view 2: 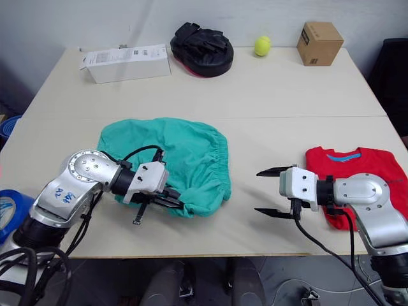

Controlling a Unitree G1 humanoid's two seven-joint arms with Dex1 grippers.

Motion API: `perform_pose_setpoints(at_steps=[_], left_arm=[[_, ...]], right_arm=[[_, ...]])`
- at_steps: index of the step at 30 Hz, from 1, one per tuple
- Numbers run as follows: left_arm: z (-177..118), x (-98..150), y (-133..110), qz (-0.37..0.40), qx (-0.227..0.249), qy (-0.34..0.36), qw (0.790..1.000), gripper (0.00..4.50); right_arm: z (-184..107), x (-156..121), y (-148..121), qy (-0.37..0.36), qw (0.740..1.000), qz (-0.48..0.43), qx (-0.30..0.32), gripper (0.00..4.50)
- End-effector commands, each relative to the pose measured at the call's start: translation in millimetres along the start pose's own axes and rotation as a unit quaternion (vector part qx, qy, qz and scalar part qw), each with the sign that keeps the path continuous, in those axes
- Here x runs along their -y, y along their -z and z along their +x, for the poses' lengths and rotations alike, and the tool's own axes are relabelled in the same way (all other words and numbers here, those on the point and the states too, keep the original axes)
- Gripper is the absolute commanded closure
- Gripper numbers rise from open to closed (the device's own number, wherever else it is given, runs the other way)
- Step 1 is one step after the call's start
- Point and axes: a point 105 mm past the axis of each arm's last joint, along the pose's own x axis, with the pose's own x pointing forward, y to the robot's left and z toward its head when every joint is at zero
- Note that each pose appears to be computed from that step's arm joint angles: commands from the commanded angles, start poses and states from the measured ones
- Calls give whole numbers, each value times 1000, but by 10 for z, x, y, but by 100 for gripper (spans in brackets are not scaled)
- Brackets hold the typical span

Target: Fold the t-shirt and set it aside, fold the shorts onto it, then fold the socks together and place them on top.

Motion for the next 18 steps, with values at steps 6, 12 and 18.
perform_pose_setpoints(at_steps=[6, 12, 18], left_arm=[[-210, 97, -186, -17, 45, -27, 998, 294], [-412, 164, -184, -27, 34, -57, 997, 99], [-702, 372, 249, -19, -94, -93, 991, 3]], right_arm=[[141, -12, -152, -31, 997, -53, 35, 0], [194, -16, -127, -49, 995, -74, 36, 0], [375, 2, 10, -74, 985, -158, 16, 0]])
